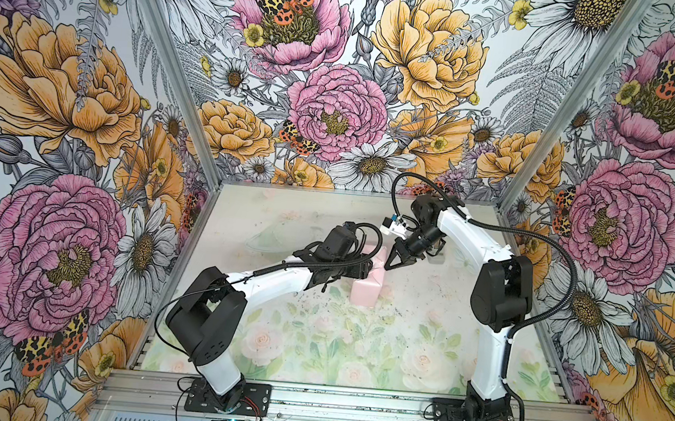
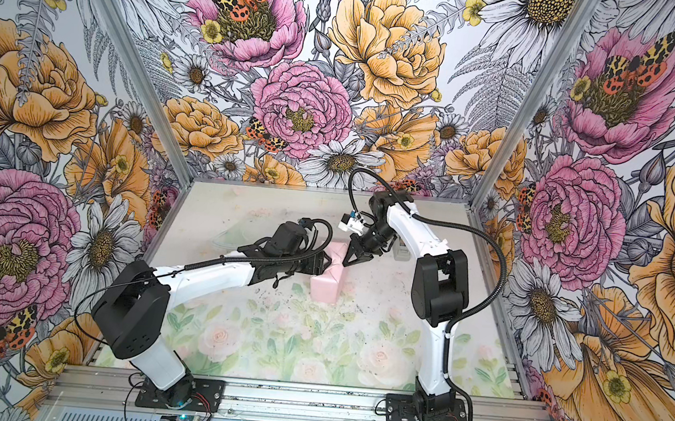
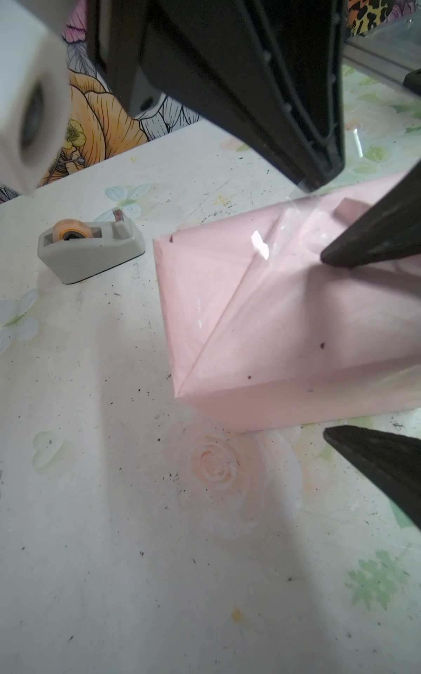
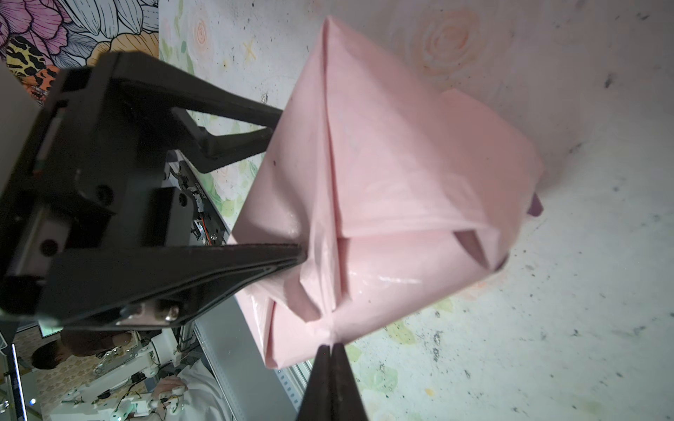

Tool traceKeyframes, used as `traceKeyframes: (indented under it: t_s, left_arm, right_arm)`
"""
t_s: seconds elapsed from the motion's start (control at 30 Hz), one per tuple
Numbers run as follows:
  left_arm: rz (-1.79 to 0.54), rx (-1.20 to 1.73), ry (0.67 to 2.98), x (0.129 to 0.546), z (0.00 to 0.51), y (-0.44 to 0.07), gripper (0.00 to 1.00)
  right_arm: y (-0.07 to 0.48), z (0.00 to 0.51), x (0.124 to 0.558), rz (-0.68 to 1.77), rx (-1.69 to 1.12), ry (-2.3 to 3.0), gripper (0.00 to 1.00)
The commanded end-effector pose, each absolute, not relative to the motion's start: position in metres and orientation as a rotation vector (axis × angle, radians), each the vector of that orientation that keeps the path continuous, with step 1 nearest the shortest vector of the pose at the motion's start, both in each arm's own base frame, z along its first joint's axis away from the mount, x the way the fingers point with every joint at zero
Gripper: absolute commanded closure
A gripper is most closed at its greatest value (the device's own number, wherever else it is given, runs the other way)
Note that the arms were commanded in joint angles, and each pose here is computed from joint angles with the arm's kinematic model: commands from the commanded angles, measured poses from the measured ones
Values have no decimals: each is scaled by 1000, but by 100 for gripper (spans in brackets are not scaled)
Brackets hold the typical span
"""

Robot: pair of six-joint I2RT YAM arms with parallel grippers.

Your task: Wrap the gift box in paper

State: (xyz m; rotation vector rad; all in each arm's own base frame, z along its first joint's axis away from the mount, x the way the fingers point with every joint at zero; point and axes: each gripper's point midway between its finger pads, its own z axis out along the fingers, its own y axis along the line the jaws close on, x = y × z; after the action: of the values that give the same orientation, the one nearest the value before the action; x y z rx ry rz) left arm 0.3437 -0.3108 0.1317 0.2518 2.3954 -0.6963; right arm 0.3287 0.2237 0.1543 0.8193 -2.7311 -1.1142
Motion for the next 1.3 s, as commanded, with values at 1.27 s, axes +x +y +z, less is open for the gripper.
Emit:
traceKeyframes:
  t_s: [1.27]
  left_arm:
    - [-522,307,2569,320,83,-288,30]
  right_arm:
    - [229,148,341,-1068,710,-2738,80]
